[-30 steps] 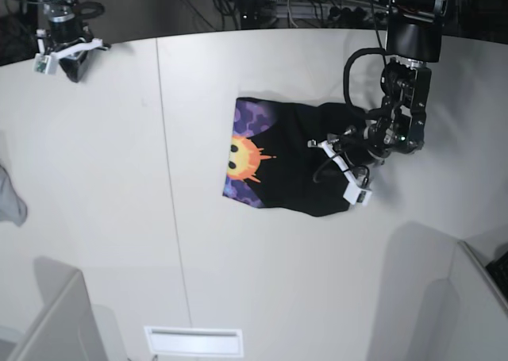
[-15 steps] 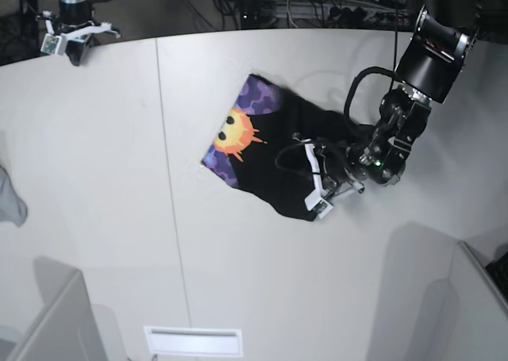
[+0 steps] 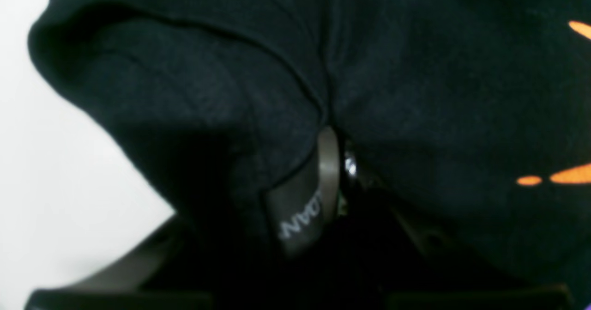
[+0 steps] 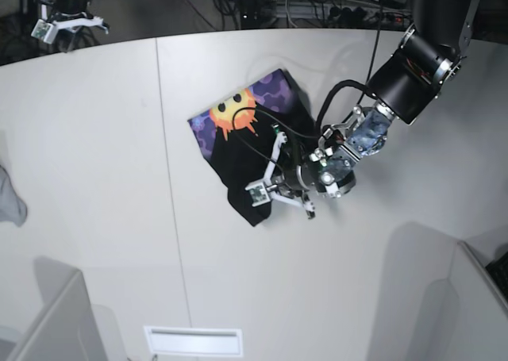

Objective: Fold the T-shirt properly
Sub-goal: 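Drag and rotate the folded shirt with the left gripper to square it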

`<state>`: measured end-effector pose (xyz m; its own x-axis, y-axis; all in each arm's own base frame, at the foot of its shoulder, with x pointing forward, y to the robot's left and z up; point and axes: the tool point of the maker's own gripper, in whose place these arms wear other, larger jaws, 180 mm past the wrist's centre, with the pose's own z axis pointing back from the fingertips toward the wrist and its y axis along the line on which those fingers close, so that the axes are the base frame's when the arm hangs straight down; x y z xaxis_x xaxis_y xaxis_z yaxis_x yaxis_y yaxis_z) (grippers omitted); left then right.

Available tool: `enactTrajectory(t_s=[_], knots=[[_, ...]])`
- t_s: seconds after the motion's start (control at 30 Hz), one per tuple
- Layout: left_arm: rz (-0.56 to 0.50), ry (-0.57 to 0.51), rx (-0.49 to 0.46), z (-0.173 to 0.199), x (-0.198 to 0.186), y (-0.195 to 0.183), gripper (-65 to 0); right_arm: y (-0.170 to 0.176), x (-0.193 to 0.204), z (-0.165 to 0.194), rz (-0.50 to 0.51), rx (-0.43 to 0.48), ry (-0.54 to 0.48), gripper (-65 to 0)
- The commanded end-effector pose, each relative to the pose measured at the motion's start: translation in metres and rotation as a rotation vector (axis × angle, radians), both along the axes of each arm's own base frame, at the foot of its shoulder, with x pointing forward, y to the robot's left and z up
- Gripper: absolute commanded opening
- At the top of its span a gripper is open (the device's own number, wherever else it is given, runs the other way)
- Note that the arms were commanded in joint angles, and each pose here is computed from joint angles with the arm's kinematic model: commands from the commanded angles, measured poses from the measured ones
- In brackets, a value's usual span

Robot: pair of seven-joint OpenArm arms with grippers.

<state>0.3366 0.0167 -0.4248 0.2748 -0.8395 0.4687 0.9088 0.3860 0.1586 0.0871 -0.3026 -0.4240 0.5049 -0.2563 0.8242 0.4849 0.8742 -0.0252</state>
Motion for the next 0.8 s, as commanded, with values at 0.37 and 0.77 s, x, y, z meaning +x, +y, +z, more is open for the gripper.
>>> enactTrajectory(t_s=[0.37,0.77], knots=[[-0.342,-0.081,0.047,-0.004,-0.021,-0.057,-65.0,-0.016,-0.018,0.01,-0.063,-0.039,-0.009,-65.0],[-0.468,-0.058,0.028,-0.021,-0.041,-0.074,-65.0,-0.012,-0.015,0.009,-0.061,-0.029,-0.014,-65.0]])
